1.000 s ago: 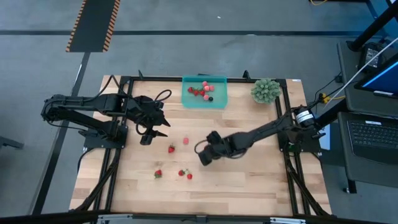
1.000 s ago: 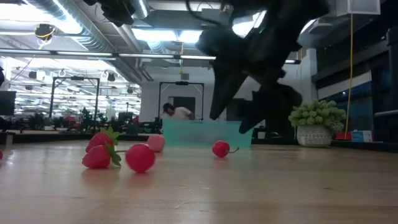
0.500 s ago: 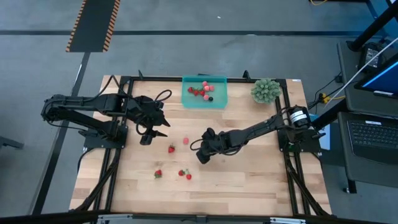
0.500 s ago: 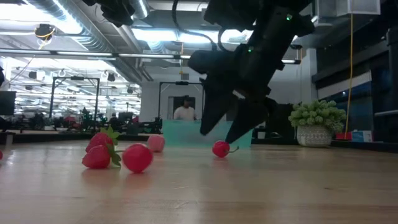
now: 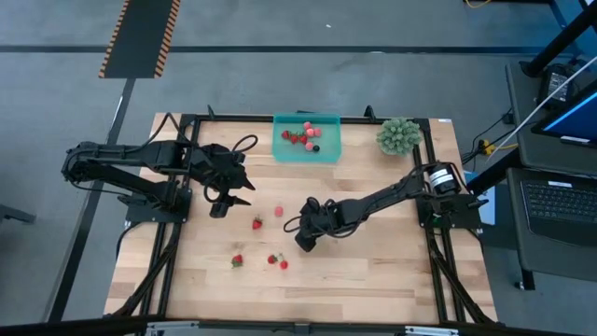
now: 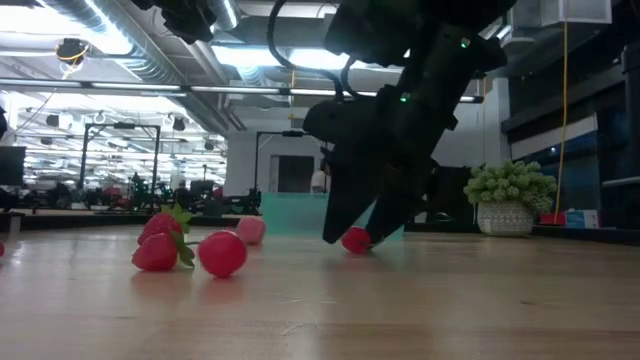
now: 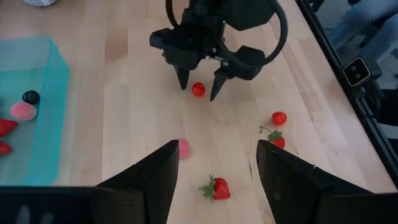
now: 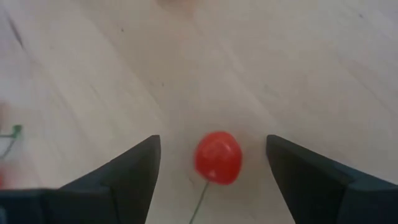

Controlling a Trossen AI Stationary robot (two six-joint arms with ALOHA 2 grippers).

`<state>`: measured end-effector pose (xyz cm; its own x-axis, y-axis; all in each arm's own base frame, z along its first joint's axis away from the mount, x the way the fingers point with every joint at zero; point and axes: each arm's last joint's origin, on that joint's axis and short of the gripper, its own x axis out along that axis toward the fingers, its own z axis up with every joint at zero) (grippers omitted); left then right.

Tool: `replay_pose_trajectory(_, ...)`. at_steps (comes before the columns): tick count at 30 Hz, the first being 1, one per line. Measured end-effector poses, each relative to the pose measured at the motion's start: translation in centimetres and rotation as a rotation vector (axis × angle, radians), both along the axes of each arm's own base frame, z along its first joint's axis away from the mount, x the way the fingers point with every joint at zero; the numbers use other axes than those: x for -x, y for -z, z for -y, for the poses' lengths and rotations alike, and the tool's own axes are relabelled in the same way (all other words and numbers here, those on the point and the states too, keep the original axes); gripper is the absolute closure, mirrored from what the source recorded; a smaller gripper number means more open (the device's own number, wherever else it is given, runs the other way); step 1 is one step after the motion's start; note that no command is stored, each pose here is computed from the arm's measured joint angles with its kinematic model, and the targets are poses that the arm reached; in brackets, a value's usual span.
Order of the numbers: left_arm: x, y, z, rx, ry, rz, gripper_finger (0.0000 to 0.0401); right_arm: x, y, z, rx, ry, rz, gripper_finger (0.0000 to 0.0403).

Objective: Pick and placing Produce into tupperware
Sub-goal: Put the red cherry into the blue basket

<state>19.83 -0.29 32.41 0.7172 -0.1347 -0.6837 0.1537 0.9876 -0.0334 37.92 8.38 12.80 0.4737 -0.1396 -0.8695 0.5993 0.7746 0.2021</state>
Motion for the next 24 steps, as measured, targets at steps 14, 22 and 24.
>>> replay_pose_trajectory(14, 0.02, 0.02, 0.00, 0.004, -0.004, -0.004, 0.0193, 0.07, 0.39, 0.05, 0.004, 0.017, -0.017, 0.0198)
replay_pose_trajectory(22, 0.02, 0.02, 0.00, 0.004, -0.004, -0.004, 0.0193, 0.05, 0.46, 0.06, -0.006, 0.026, -0.016, 0.0242)
replay_pose_trajectory(24, 0.02, 0.02, 0.00, 0.004, -0.004, -0.004, 0.0193, 0.05, 0.47, 0.06, -0.007, 0.026, -0.015, 0.0249)
